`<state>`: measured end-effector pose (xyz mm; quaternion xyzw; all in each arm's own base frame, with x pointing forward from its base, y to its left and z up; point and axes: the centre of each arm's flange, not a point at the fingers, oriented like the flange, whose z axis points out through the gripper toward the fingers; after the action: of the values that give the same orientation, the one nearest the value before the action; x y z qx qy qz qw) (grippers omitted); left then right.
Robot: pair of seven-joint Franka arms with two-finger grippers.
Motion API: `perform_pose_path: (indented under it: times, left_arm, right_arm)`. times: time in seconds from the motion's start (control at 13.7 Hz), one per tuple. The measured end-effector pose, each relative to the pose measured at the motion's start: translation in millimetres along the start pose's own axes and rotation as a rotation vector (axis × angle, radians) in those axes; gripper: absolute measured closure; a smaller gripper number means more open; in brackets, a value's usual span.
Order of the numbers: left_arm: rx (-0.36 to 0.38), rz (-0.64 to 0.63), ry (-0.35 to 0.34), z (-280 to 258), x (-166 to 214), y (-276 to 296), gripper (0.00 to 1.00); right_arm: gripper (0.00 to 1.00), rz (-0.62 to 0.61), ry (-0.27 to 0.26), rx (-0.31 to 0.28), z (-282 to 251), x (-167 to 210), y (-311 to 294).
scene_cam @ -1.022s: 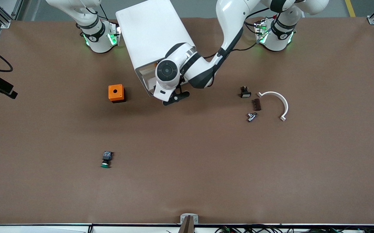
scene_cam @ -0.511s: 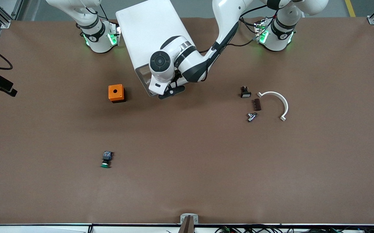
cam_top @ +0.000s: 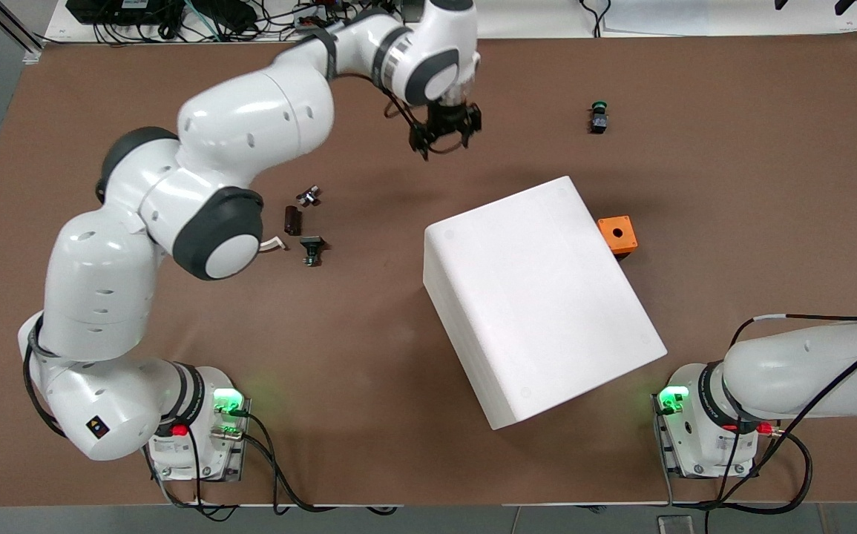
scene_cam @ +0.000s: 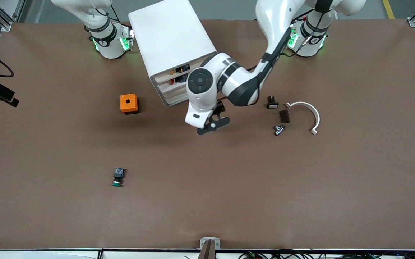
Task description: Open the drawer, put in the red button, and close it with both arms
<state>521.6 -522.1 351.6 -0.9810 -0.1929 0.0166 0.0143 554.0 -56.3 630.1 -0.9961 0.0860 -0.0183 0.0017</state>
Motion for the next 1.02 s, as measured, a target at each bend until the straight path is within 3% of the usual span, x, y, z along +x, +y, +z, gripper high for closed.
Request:
perform_pose_path:
  times: [0.29, 0.66, 1.02]
  left_arm:
    - [-0.024, -0.080, 0.066, -83.1, 79.2, -60.3, 0.00]
    - [-0.041, -0.025, 0.081, -165.8, 176.5, -172.7, 0.00]
    - [-0.013, 0.098, 0.051, -229.8, 215.7, -280.3, 0.00]
  right_arm:
    - [0.00, -0.005, 0.003, 0.000, -1.8, -0.5, -2.0]
    - [0.00, -0.004, -0.003, -0.001, -2.8, -2.2, -1.1]
    - [0.00, 0.002, -0.006, -0.008, -2.5, -2.2, 3.2]
